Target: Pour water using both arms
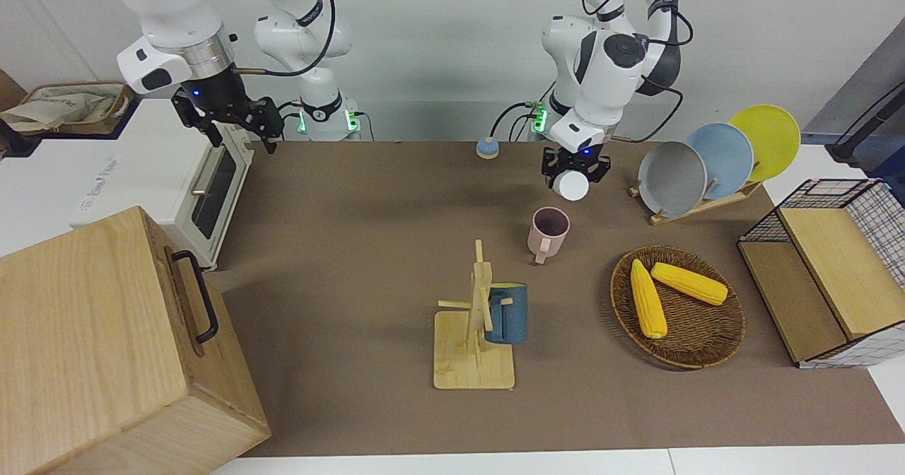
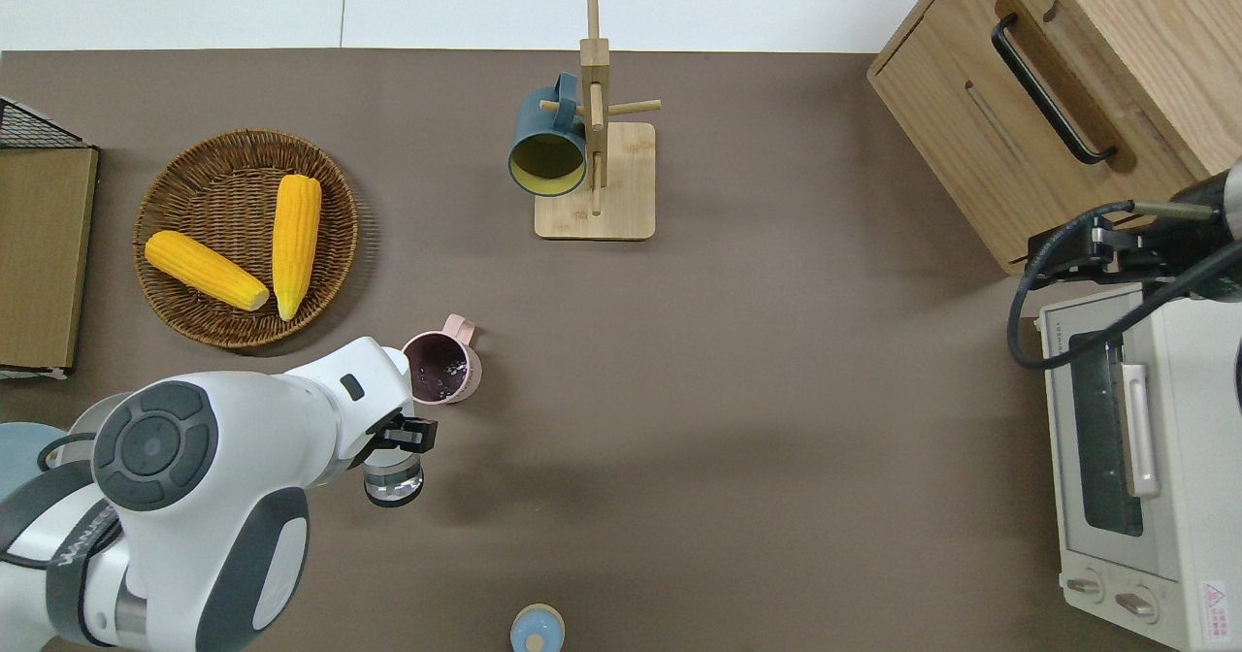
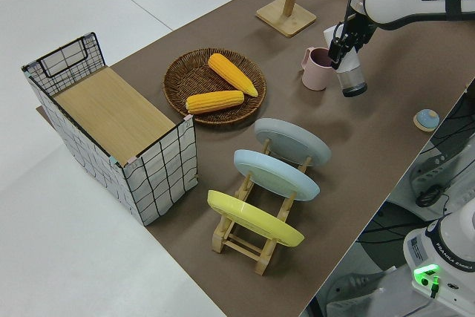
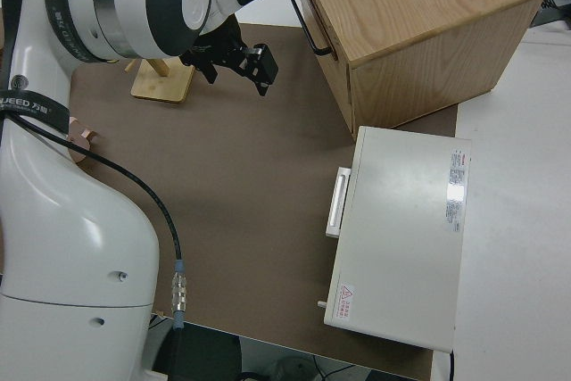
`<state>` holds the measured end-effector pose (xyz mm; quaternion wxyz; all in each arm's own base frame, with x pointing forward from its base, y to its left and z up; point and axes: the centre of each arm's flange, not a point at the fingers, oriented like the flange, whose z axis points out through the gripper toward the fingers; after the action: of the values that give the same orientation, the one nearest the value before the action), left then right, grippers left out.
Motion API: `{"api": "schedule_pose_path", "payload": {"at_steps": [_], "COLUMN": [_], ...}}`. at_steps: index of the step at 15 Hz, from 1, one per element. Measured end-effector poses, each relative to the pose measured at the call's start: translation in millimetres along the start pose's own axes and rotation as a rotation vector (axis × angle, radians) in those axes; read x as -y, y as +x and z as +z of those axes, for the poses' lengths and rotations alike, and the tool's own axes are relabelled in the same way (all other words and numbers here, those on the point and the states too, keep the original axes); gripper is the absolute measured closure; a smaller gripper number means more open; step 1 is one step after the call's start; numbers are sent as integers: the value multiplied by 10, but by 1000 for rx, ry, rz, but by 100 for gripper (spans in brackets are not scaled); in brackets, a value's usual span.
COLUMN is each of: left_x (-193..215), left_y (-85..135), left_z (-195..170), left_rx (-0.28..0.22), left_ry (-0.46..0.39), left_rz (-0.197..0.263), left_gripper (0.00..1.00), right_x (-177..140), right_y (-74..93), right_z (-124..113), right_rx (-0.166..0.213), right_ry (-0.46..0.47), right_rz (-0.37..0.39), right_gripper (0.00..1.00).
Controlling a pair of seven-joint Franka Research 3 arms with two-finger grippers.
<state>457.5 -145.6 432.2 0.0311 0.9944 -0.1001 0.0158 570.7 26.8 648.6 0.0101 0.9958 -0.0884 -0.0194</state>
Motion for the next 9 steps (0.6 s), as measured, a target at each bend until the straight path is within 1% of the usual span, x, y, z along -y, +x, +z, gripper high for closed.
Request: {"api": "schedule_pose_path", "payload": {"at_steps": [1,5,6,9], "left_x": [38,330,410,701], "left_y": [4,28,40,88], "left_z": [-19,-128,-166,-275], "left_rx": [-5,-40,-55,-121], "left_ry": [-1,-2,-1,5], "left_rz": [-8,-66,-80,-120], "left_gripper": [37,37,37,37], "right_x": [0,0,0,0], "right_y": [0,0,0,0], "right_z": [0,0,0,0], "right_rx": [0,0,0,0], "right_ry": [0,0,0,0], "right_rz": [0,0,0,0], "right_gripper": [1,1,1,1]}}
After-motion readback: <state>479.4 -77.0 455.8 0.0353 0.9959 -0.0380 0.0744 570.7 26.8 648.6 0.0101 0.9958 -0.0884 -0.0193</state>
